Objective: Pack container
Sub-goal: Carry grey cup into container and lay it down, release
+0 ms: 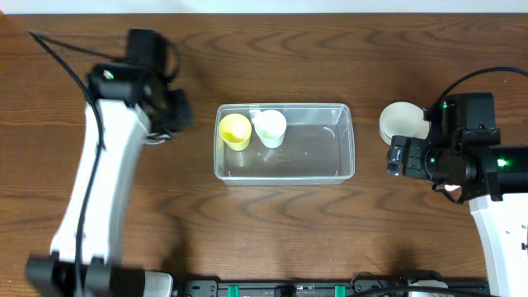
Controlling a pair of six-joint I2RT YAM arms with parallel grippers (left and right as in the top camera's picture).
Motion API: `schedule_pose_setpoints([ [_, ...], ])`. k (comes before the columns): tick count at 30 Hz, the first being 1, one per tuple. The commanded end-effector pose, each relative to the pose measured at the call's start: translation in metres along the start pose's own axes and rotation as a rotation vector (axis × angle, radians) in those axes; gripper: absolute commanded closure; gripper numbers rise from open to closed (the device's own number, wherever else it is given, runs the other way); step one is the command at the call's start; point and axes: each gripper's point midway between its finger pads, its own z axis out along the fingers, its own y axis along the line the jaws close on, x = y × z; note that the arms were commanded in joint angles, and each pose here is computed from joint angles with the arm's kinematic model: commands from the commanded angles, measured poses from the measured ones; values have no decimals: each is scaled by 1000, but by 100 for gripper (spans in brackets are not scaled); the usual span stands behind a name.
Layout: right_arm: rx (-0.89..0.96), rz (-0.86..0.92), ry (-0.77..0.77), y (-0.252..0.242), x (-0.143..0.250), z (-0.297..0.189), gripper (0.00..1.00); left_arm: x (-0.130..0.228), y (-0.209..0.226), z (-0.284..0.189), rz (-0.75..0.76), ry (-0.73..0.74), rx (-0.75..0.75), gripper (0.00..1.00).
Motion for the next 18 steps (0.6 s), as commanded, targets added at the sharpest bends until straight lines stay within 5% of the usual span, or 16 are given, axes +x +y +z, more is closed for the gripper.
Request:
schedule_pose_setpoints([
  [1, 19, 38, -22, -6, -6, -5, 1, 15, -31, -9, 166, -8, 30, 94],
  [9, 18, 38, -19, -6, -5, -5, 1, 59, -94, 7, 394, 94, 59, 94],
  [18, 21, 37, -7, -6, -2, -5, 1, 75, -103, 60, 431, 254, -17, 94],
])
